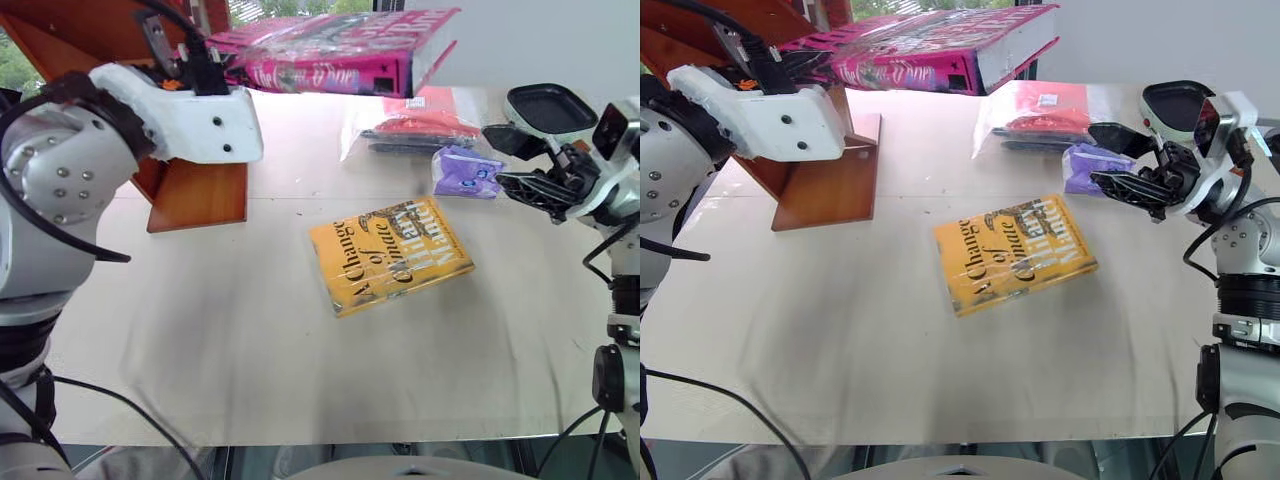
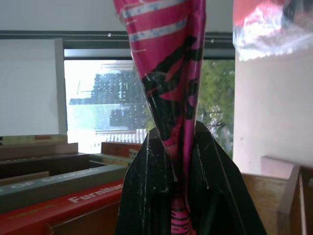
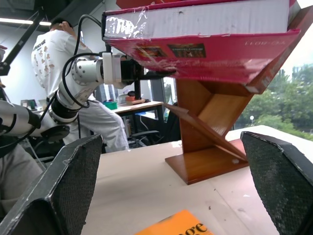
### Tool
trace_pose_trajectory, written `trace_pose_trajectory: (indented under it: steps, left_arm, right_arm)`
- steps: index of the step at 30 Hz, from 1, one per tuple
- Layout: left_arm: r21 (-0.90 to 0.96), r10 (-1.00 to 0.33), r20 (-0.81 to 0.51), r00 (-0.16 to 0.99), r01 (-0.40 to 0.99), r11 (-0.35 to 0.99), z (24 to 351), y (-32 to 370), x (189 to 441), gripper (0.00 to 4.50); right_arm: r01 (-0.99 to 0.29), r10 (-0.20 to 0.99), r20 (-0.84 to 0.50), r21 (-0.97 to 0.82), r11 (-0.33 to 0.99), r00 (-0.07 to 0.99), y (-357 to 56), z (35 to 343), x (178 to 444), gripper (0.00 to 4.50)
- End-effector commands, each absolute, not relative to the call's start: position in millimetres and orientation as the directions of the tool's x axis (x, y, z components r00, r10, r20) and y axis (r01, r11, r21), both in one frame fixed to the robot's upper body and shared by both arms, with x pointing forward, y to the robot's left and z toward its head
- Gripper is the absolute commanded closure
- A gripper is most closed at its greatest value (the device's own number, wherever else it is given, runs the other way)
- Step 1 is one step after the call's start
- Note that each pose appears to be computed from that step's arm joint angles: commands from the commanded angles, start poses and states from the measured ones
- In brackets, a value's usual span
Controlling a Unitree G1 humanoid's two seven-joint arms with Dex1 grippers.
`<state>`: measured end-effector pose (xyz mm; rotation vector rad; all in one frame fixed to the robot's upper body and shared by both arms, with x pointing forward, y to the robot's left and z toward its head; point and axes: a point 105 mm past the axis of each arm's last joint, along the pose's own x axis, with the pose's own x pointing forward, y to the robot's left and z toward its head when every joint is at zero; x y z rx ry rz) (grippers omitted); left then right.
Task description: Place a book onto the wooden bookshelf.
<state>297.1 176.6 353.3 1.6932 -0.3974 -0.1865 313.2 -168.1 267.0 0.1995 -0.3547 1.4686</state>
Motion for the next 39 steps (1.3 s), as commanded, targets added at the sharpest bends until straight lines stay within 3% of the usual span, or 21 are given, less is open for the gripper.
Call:
trace_pose_trajectory:
  steps: [1, 10, 19, 31, 39]
  left_arm:
    - [0.943, -0.264, 0.242, 0.934, -0.291, -0.163, 385, 196, 284, 4.44]
    - [0.985, -0.037, 0.113, 0.993, -0.117, -0.13, 358, 246, 285, 4.44]
    - [0.994, 0.108, 0.007, 0.994, 0.004, -0.107, 345, 285, 288, 4.44]
    - [0.995, 0.192, -0.082, 0.978, 0.091, -0.037, 327, 325, 302, 4.44]
    - [0.985, 0.285, -0.162, 0.945, 0.17, -0.003, 328, 355, 294, 4.44]
  right_arm:
    - [-0.982, 0.936, 0.349, -0.156, 0.109, 0.049, -168, 279, 314, 0.0]
    - [-0.97, 0.927, 0.366, -0.183, 0.16, 0.084, -163, 280, 324, 0.0]
    - [-0.905, 0.901, 0.31, -0.2, 0.376, 0.305, -169, 271, 346, 0.0]
    - [-0.887, 0.893, 0.298, -0.216, 0.408, 0.339, -171, 267, 342, 0.0]
    - [-0.884, 0.893, 0.284, -0.217, 0.414, 0.348, -174, 262, 339, 0.0]
